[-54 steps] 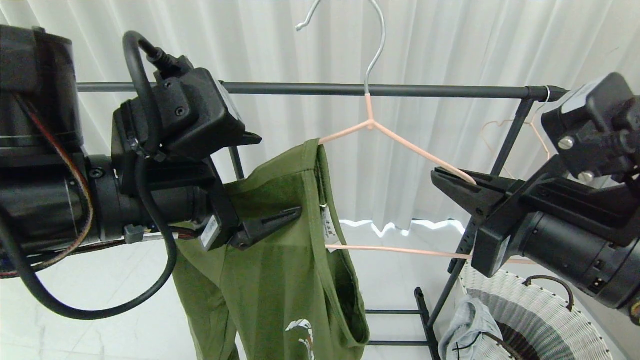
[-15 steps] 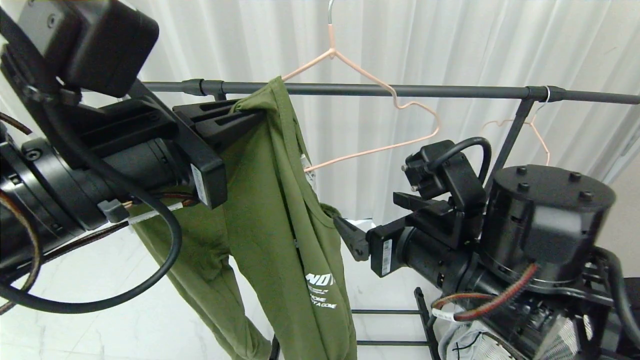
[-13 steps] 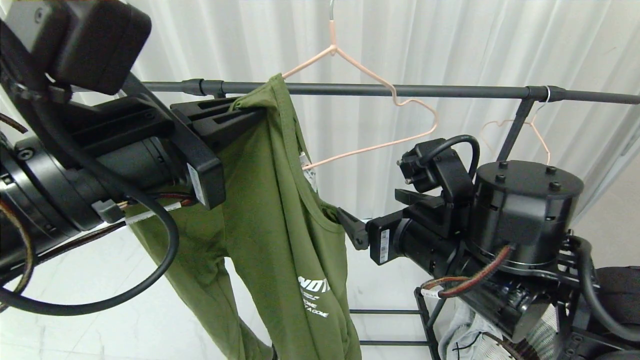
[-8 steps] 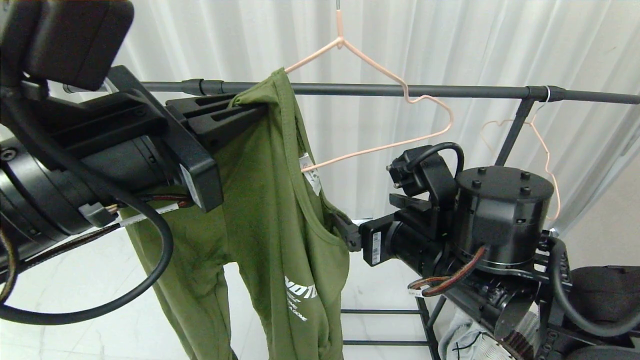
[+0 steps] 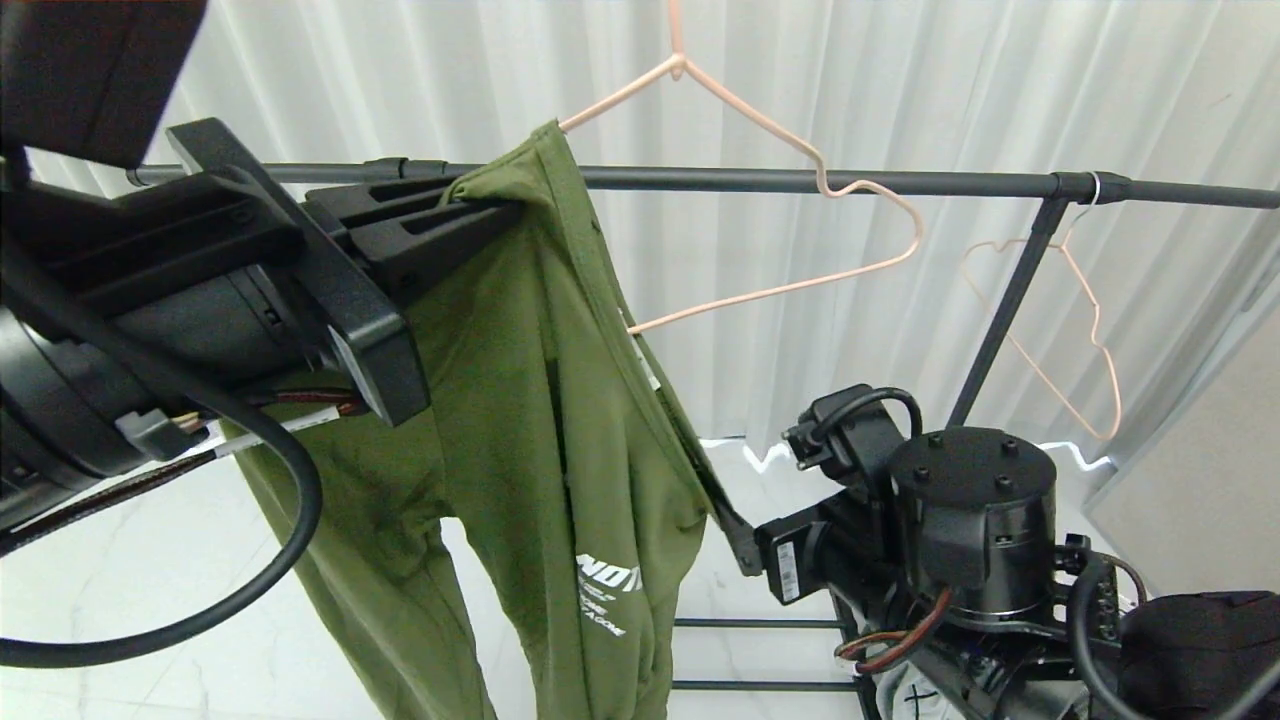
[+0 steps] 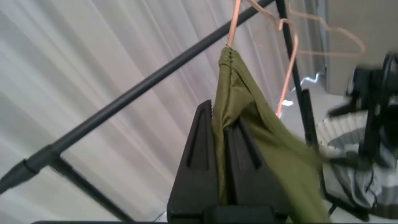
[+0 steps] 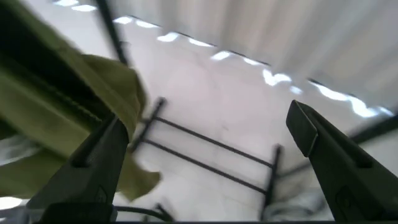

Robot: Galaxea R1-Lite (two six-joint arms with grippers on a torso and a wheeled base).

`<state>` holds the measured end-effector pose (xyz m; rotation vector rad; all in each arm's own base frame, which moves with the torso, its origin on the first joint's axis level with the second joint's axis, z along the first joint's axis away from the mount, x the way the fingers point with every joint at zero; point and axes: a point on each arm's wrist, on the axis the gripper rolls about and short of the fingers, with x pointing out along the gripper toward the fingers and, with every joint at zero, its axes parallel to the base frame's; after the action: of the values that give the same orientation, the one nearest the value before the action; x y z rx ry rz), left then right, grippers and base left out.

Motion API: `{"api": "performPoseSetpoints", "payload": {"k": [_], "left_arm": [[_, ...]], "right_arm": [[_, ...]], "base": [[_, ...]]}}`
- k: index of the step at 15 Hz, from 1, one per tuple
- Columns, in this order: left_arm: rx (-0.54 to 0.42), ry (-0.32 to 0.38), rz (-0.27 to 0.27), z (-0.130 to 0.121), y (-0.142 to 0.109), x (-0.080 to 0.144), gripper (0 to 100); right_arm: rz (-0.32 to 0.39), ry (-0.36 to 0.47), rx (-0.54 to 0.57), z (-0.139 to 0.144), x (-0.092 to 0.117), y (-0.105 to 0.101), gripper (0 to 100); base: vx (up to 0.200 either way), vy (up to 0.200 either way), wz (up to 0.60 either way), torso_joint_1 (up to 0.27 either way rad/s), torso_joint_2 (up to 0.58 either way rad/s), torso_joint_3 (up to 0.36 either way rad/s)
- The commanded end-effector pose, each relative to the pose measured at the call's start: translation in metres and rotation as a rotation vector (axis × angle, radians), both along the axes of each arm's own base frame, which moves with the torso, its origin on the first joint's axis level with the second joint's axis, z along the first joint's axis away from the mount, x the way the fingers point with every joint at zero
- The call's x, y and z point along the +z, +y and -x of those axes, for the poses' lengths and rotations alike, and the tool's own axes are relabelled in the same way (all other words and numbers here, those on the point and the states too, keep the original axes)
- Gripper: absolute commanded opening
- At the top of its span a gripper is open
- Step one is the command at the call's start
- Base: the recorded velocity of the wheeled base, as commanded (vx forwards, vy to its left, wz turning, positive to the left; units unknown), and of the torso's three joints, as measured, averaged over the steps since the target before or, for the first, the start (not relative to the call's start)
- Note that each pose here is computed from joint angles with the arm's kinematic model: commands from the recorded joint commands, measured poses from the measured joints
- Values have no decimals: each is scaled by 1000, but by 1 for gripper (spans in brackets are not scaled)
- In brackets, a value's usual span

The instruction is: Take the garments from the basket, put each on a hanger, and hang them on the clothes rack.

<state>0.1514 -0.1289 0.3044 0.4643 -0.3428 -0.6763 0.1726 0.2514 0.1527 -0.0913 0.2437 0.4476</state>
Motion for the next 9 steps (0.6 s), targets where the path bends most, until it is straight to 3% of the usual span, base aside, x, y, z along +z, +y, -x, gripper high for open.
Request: {"api": "performPoseSetpoints", "payload": {"k": [1, 6, 9], "left_arm": [[15, 3, -12, 1, 4, -4, 0], [30, 51, -56, 8, 13, -27, 0], [30, 81, -82, 15, 19, -42, 0]], "right_arm": [[23, -3, -111, -11, -1, -28, 100], [17, -116, -354, -44, 36, -97, 100], [-8, -199, -393, -39, 63, -129, 100]], "base": [[0, 0, 0, 0, 0, 0], [0, 0, 0, 0, 0, 0], [0, 0, 0, 0, 0, 0]]}}
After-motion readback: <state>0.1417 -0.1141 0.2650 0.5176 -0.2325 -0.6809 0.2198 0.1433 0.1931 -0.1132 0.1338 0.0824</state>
